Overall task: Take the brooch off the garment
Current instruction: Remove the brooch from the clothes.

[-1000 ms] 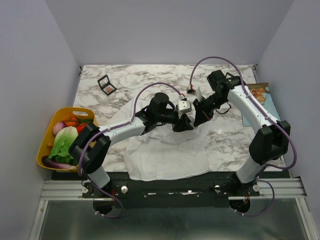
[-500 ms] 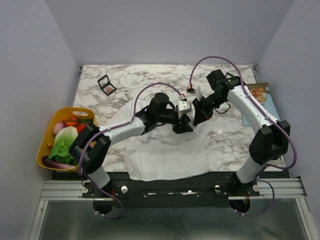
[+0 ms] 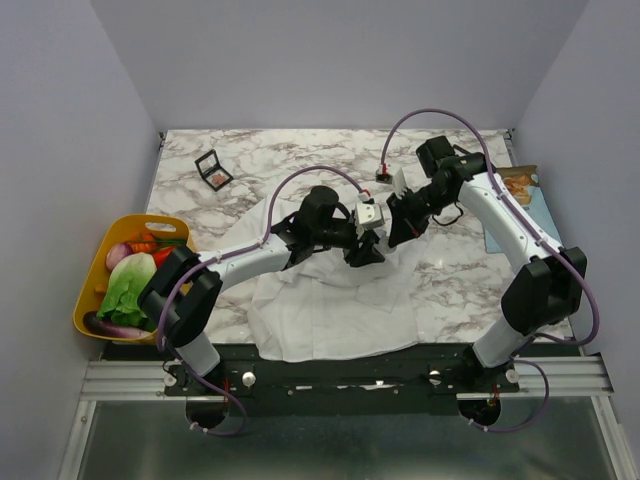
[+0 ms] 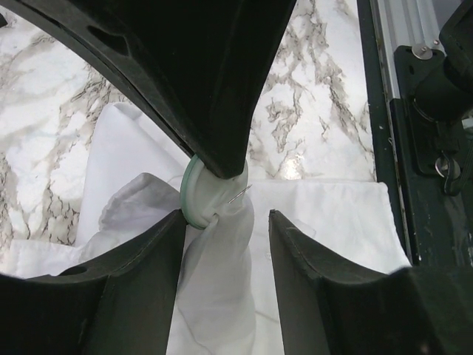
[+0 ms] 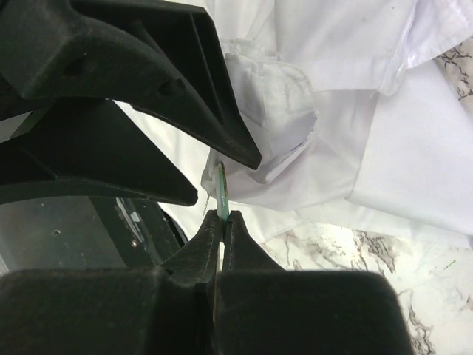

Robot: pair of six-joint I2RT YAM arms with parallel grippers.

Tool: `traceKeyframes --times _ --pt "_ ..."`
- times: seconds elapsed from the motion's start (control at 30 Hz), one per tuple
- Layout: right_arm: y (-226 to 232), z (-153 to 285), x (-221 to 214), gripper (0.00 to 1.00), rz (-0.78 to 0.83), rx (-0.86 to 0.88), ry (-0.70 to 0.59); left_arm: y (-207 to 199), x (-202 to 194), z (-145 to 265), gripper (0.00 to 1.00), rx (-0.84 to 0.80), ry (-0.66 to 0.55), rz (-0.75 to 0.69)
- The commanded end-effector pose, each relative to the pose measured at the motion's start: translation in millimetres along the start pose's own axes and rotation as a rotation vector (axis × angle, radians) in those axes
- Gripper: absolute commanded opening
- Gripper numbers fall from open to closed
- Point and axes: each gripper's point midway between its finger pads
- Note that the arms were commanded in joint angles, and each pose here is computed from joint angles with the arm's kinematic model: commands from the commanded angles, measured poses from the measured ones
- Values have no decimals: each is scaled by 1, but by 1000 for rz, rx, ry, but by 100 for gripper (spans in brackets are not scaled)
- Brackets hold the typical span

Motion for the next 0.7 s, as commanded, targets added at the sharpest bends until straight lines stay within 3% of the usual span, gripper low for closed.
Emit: traceKeyframes --times 0.0,0.23,0.43,0.57,0.67 --pt "-5 11 10 1 18 -68 -42 5 -13 -1 55 24 42 1" --pt "-17 16 18 1 10 -151 -68 4 -13 -2 27 15 44 3" --pt "-36 10 26 1 -28 -203 -72 1 -13 -2 10 -5 42 8" --pt "-48 5 35 1 -45 -227 -85 1 -12 -2 1 -7 38 10" --pt "-55 5 44 1 -46 -253 -117 1 -11 -2 0 -6 36 9"
Point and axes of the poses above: each gripper's point midway between its finger pads, its own z axis back along the fingers, its own y axis along the line the jaws close on, x = y × z, and after that the axes turned 5 degrees about -z, right-handed
